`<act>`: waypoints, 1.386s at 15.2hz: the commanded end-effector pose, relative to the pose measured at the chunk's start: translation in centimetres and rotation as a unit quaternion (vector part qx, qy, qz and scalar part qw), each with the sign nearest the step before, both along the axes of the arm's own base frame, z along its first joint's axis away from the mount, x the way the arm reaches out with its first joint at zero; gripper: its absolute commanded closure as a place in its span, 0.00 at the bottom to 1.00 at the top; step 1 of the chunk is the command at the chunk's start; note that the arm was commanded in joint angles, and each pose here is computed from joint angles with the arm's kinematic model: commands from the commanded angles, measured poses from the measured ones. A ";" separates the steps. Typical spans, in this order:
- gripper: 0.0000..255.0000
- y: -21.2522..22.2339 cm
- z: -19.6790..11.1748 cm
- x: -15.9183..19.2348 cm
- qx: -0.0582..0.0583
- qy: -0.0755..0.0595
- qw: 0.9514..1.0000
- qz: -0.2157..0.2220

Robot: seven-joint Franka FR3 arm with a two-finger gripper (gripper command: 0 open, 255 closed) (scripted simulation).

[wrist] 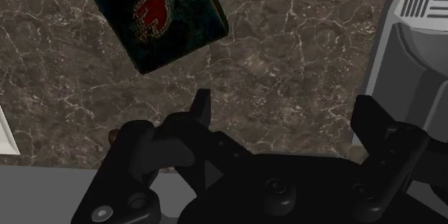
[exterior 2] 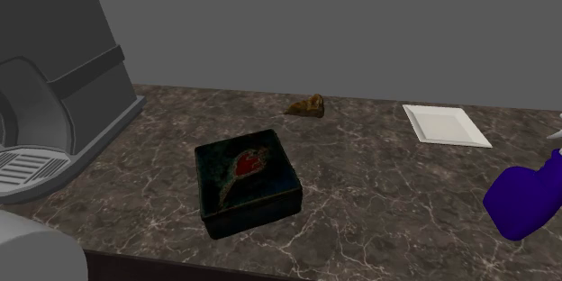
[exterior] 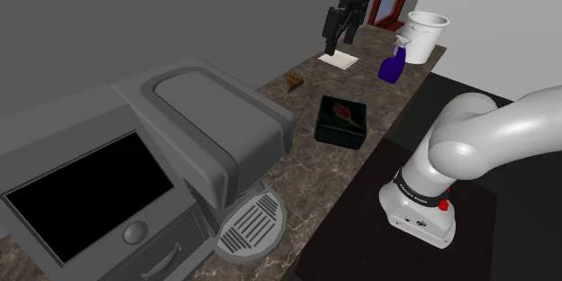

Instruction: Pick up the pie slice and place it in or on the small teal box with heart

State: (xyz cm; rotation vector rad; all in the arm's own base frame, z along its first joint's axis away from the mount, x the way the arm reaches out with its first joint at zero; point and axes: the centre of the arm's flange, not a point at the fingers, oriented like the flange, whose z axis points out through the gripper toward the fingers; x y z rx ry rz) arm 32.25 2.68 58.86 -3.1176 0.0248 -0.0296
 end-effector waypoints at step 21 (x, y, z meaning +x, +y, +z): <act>0.00 -8.9 -15.0 20.3 0.007 0.029 0.964 -0.263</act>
